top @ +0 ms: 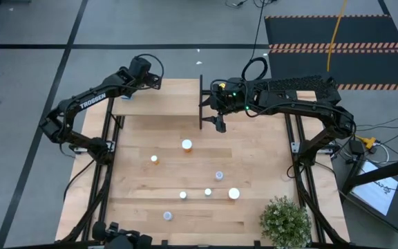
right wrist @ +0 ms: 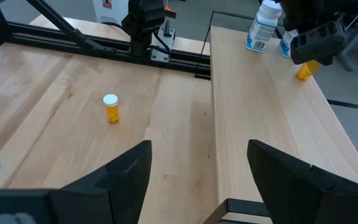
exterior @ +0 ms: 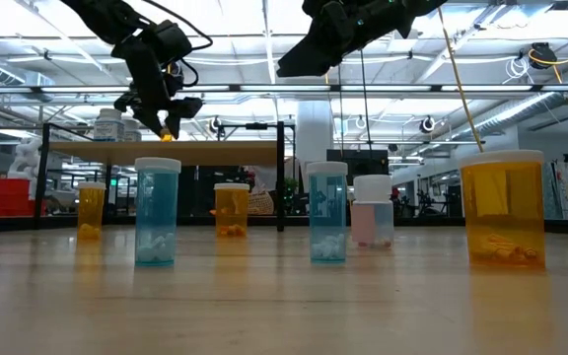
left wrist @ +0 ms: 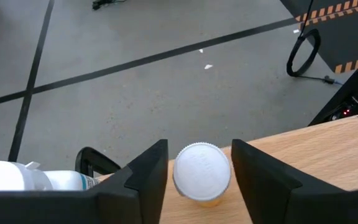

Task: Pick and place medicine bottles onto shelf by color
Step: Put the right small orange pill bottle on the shelf, then put the small orange pill bottle on the shelf aligned with the other small orange pill bottle

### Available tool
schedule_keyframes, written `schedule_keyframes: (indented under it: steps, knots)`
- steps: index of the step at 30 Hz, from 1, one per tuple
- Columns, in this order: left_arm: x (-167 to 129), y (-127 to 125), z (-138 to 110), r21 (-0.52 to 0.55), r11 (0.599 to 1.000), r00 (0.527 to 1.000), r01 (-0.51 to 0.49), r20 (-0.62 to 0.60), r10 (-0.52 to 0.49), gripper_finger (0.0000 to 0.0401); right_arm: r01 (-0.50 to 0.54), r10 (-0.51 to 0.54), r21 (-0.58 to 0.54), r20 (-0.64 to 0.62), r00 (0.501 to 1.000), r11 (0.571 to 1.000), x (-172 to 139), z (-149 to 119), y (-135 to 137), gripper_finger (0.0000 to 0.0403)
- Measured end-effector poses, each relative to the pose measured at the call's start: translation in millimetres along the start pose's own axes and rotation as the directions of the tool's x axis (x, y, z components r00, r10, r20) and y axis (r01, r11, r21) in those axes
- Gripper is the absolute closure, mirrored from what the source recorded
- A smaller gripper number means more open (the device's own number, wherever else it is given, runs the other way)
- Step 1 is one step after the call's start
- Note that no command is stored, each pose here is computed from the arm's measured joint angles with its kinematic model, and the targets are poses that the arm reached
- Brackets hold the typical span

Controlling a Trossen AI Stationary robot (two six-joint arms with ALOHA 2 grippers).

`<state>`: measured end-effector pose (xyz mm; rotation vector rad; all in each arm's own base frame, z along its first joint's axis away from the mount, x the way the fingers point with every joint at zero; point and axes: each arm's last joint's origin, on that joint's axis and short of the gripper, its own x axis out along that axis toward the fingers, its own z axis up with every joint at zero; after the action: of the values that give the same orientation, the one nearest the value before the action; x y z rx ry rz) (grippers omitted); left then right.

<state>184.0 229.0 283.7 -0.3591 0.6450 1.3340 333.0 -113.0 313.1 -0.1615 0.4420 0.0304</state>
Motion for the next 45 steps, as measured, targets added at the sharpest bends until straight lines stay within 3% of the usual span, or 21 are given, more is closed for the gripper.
schedule_keyframes:
  steps: [7,14,24,30,37,41,45]
  knots:
    - [-10,4,6,-0.009,1.000,0.999,0.012,0.048,-0.011,0.0181,0.000,0.000,0.000,0.000,1.000,1.000,0,0,0,0.0145]
    - [-48,15,16,-0.016,0.999,0.986,0.049,0.162,-0.046,0.0176,0.000,0.000,0.000,0.000,1.000,1.000,0,0,0,0.0145]
    - [-135,9,8,0.167,0.959,0.898,0.228,0.344,-0.273,0.0176,0.003,-0.003,0.047,0.014,1.000,0.999,0,2,0,0.0145]
    - [-178,0,-15,0.297,0.875,0.826,0.383,0.313,-0.468,0.0176,-0.024,0.024,0.112,0.005,1.000,0.993,2,3,9,0.0145]
    - [-210,-21,-48,0.412,0.714,0.729,0.566,0.153,-0.667,0.0176,-0.099,0.100,0.119,-0.002,0.995,0.988,9,9,35,0.0145]
    - [-226,-38,-69,0.456,0.623,0.678,0.635,0.056,-0.733,0.0176,-0.159,0.165,0.129,-0.035,0.986,0.979,12,10,57,0.0145]
    - [-241,-53,-92,0.480,0.591,0.675,0.649,-0.003,-0.738,0.0176,-0.171,0.182,0.112,-0.100,0.978,0.979,14,9,81,0.0145]
